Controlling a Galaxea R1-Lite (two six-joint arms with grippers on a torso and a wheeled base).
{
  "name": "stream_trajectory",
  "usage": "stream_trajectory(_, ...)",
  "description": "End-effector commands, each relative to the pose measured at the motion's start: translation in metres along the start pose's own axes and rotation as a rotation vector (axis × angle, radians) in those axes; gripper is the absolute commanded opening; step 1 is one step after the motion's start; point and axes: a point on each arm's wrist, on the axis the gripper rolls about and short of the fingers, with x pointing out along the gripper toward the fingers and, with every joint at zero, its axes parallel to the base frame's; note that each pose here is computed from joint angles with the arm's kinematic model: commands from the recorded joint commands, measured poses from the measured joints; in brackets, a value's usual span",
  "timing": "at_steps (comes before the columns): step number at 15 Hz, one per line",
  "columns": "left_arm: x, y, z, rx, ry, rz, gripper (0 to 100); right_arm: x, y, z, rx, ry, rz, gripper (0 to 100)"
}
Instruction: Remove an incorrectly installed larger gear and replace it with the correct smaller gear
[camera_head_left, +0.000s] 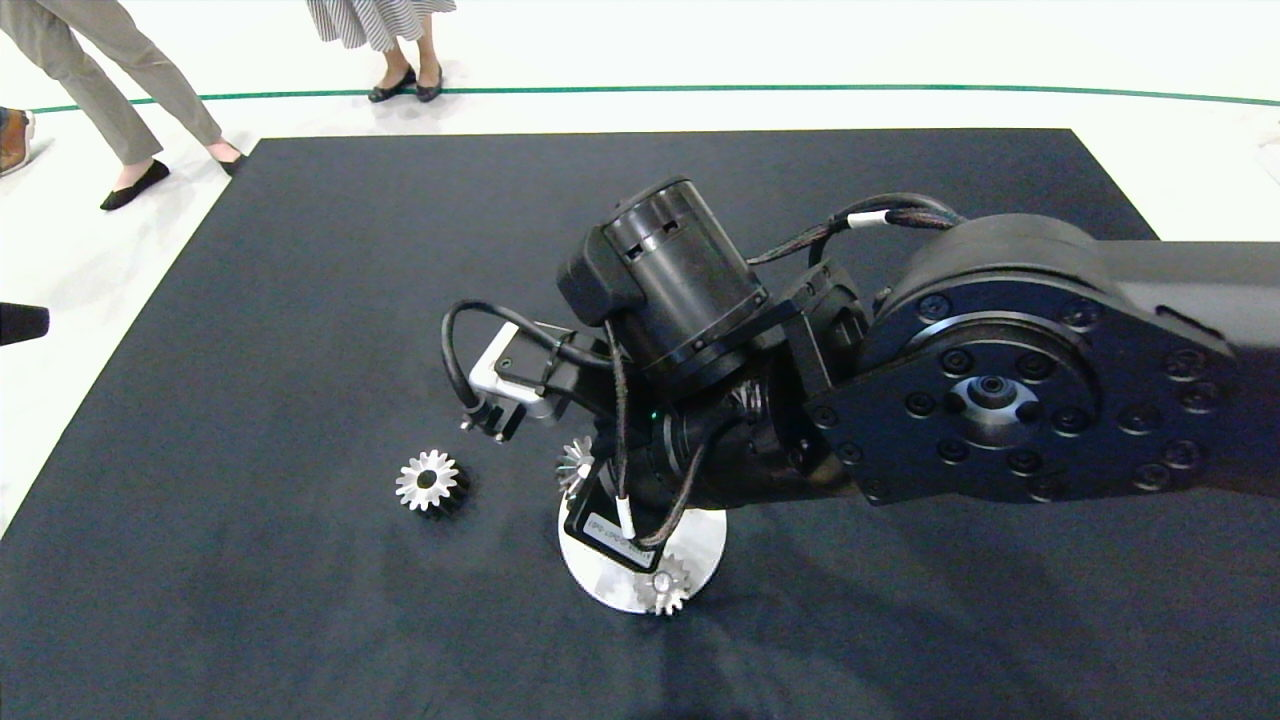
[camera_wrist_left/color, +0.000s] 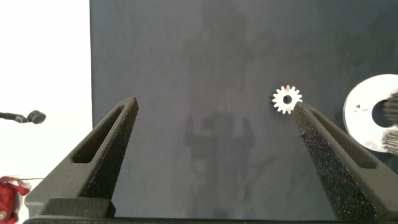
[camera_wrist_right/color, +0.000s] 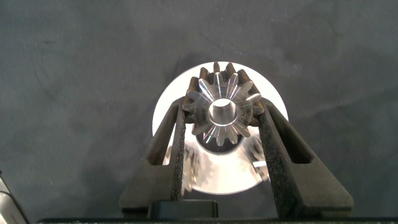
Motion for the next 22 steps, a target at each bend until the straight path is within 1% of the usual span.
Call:
stream_trajectory(1, 0.001, 0.000, 0.000, 0.002, 0.006, 0.004, 100, 0.013, 0.004, 0.000, -0.009, 0.021, 0.011, 22)
stream_trajectory(7, 0.001, 0.000, 0.000, 0.003, 0.006, 0.004, 100, 0.025, 0.005, -0.001, -0.009, 0.036, 0.014, 22)
stream_trajectory(16, 0.000, 0.000, -0.001, 0.003, 0.005, 0.003, 100, 0.027, 0.004, -0.003, -0.003, 0.045, 0.014, 22)
stream_trajectory(22, 0.000, 0.000, -0.001, 0.003, 0.005, 0.002, 100, 0.036, 0.004, -0.003, 0.000, 0.054, 0.014, 22)
